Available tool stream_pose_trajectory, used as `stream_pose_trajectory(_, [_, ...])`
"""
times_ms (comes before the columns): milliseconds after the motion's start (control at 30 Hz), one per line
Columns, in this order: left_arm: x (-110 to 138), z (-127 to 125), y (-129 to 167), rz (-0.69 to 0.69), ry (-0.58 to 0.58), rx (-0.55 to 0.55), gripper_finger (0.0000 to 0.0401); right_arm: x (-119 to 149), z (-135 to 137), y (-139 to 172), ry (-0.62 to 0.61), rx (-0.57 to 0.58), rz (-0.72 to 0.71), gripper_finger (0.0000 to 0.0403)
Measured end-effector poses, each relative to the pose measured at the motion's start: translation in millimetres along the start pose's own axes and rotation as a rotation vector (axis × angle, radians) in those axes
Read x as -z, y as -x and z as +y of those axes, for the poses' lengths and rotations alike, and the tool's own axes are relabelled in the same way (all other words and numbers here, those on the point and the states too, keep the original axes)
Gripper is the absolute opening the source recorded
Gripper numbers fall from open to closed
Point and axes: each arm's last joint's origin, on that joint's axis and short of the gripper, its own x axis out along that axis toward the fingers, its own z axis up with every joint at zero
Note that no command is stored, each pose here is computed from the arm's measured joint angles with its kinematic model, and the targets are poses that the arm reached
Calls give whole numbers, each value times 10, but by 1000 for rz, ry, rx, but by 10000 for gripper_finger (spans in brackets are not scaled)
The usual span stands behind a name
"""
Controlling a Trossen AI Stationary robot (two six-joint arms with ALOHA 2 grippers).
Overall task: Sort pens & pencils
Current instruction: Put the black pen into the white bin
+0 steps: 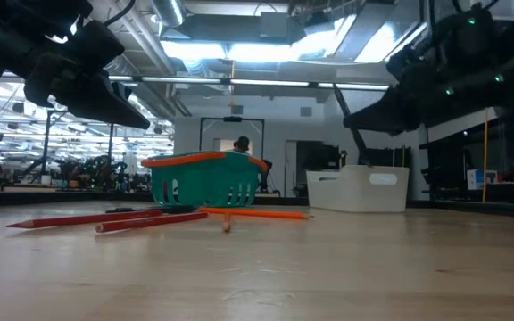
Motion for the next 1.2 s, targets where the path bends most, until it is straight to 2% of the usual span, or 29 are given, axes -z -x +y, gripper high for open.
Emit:
stream_pose_trajectory(200, [2, 24, -3, 2, 7, -14, 41, 3, -14, 17, 22, 24, -24, 31])
stream_pose_trajectory(367, [-4, 32, -5, -5, 11, -18, 41, 0, -68, 23, 28, 205, -25, 31])
stream_pose_trajectory(600, [-5, 32, -5, -5, 12, -18, 41, -35, -121, 41, 21, 397, -58, 31])
stream_pose_trajectory(800, [-5, 32, -4, -5, 11, -18, 41, -33, -151, 55, 18, 511, -54, 31])
stream_pose_trajectory(1200, [-5, 32, -4, -6, 10, -18, 41, -44, -207, 68, 29, 616, -55, 31])
